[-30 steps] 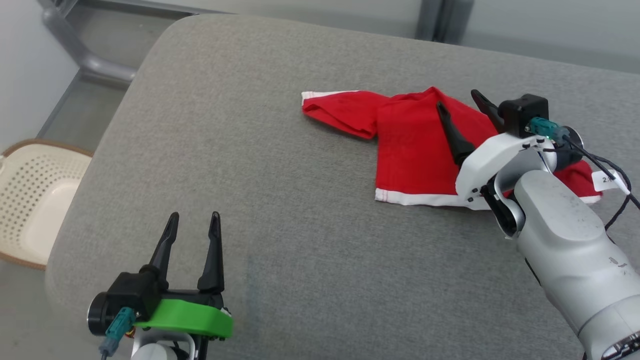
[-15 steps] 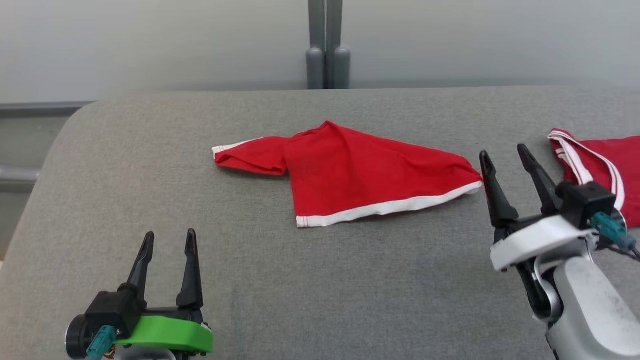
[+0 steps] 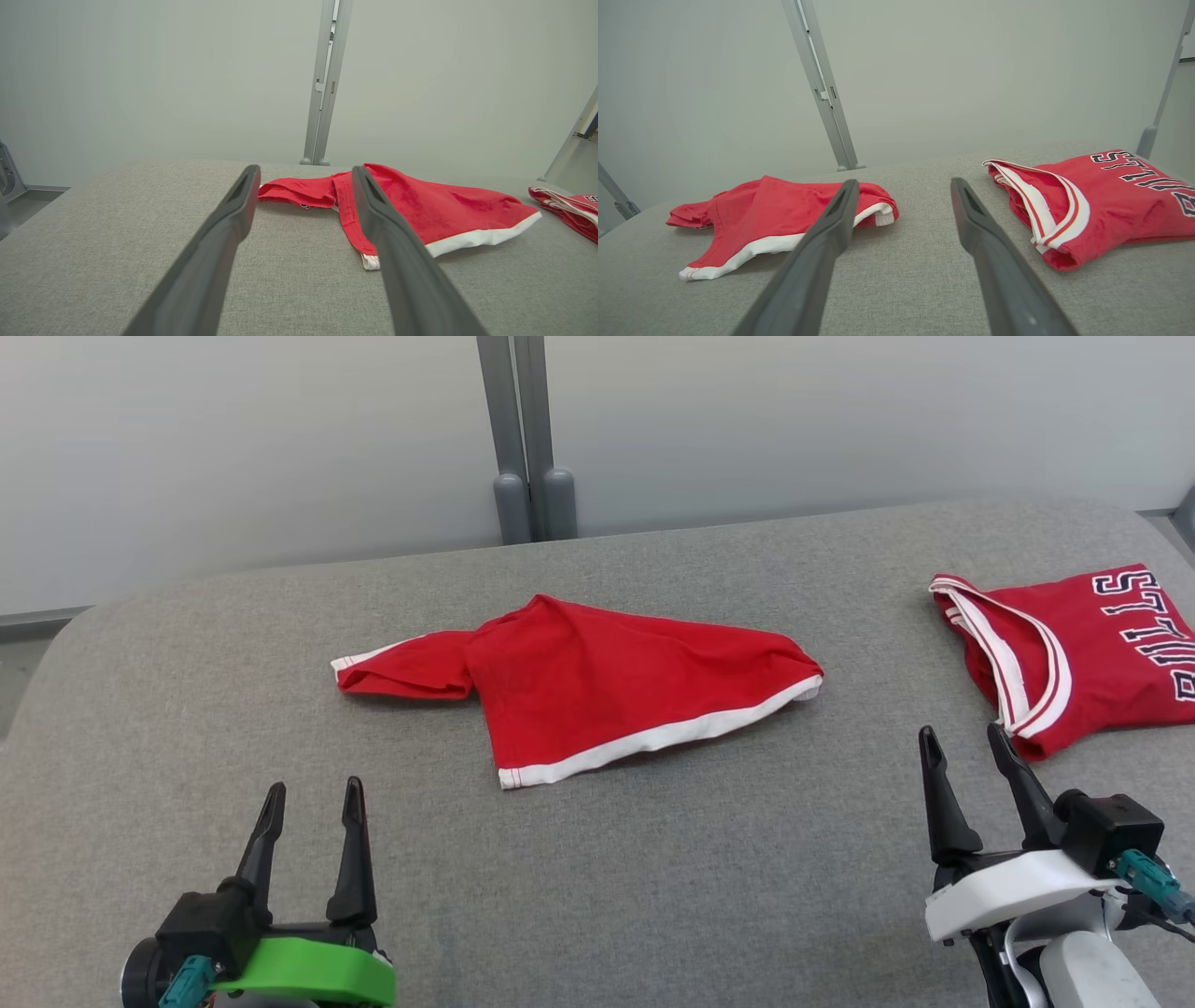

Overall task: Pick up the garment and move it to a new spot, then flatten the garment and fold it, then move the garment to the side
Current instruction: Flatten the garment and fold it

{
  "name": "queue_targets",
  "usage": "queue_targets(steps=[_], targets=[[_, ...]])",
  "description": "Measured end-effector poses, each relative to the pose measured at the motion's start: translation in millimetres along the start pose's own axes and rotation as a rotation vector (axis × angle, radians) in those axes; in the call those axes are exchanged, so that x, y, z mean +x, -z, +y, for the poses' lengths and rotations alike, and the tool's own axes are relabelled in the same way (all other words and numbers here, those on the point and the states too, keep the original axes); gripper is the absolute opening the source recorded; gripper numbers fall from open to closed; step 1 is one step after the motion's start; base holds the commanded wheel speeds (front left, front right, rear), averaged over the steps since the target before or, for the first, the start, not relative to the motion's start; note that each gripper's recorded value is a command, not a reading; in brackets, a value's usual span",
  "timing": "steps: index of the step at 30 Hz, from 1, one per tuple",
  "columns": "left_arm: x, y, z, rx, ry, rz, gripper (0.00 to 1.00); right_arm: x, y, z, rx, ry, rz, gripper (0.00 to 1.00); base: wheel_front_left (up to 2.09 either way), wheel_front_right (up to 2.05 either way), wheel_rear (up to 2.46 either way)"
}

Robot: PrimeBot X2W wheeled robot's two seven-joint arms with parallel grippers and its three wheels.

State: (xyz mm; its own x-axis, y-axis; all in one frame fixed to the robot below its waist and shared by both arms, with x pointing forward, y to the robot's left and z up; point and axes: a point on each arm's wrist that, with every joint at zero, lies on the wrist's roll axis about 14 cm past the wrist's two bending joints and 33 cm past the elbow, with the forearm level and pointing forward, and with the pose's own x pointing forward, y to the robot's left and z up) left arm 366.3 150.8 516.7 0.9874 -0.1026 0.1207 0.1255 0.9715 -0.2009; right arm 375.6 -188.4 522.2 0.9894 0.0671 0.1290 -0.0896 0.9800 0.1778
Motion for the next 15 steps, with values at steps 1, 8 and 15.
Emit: queue_targets(steps=[1,8,15], targets=[[0.1,0.2,0.0,0.001,0.001,0.001,1.00,0.2,0.0,0.0,-0.001,0.000,0.000,1.00,0.00,0.00,0.00],[-2.6,0.1,4.5,0.001,-0.011,0.001,1.00,3.2,0.5,1.2,-0.015,-0.007,0.001,1.00,0.00,0.00,0.00],[-4.5,-0.9,6.7,0.001,-0.019,-0.002,1.00,4.6,2.7,5.4,-0.021,-0.021,0.008,1.00,0.00,0.00,0.00]])
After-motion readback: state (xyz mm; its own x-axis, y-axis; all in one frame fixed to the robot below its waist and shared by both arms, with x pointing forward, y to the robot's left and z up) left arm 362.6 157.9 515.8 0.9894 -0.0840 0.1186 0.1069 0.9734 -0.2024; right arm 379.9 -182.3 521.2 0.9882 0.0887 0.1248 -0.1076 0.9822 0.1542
